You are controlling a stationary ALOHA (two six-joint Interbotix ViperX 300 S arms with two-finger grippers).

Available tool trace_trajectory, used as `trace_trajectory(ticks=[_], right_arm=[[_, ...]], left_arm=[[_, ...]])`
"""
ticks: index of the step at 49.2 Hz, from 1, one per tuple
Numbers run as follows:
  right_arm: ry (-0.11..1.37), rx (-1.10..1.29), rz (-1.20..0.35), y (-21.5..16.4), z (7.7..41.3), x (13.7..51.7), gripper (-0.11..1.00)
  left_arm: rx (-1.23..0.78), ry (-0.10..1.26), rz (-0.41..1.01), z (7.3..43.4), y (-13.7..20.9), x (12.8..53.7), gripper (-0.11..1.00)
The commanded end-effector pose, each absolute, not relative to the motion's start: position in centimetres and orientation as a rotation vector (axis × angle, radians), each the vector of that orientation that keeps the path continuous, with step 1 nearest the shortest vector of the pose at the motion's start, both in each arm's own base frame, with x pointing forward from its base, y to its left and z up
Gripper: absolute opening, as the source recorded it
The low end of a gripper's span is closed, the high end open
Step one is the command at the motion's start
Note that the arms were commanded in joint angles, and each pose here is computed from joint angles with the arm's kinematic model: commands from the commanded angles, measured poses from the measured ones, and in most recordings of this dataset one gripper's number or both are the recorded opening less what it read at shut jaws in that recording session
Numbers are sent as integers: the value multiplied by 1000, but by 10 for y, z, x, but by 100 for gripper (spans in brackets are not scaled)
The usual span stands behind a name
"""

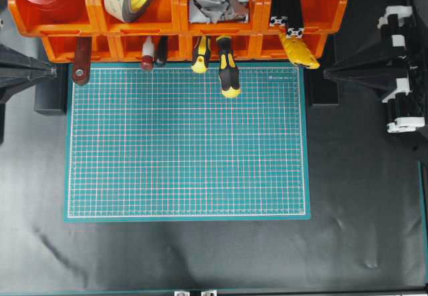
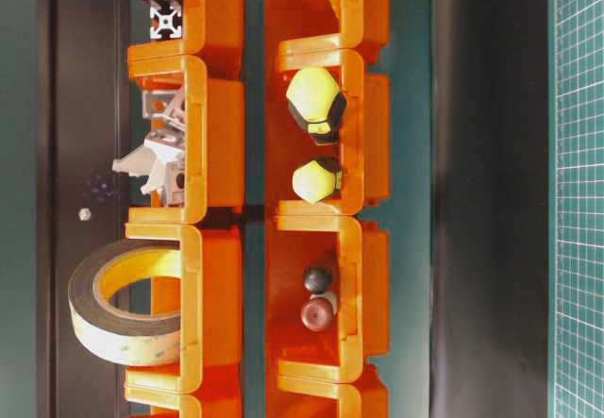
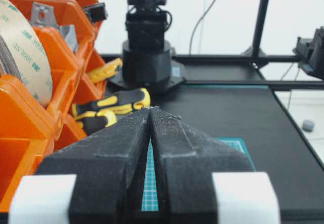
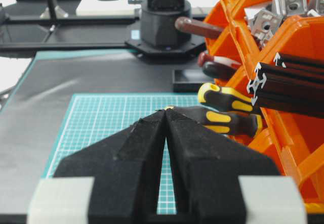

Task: Pick corner brachets from container rack with right arm.
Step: 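Move the right gripper up toward the bin of silver corner brackets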

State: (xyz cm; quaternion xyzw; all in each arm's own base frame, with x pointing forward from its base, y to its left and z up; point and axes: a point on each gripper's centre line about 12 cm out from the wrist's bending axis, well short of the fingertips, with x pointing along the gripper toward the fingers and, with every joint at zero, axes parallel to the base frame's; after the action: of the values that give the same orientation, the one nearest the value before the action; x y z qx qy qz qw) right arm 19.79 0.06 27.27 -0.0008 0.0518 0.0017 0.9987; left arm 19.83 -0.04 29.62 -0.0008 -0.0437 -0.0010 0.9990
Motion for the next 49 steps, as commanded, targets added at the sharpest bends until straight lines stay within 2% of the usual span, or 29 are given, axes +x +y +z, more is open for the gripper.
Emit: trace_trajectory(ticks=[1,5,12,24,37,49], right_arm=[[84,12,-7,-1,280,200,1],[99,34,-7,-1,290,199,0],[244,86,-14,-1,304,197,0],[441,123,-82,-12,360,200,0],[670,104,-240,-48,413,228,0],[848,-12,-257,-68,438,271,0]], left_arm=[[13,-81,-8,309,-1,202,6],[-3,-35,-7,318,-1,205,0],[-5,60,2,339,0,207,0],[-2,158,11,358,1,205,0],[-7,247,17,361,2,202,0],[-7,260,18,364,2,203,0]])
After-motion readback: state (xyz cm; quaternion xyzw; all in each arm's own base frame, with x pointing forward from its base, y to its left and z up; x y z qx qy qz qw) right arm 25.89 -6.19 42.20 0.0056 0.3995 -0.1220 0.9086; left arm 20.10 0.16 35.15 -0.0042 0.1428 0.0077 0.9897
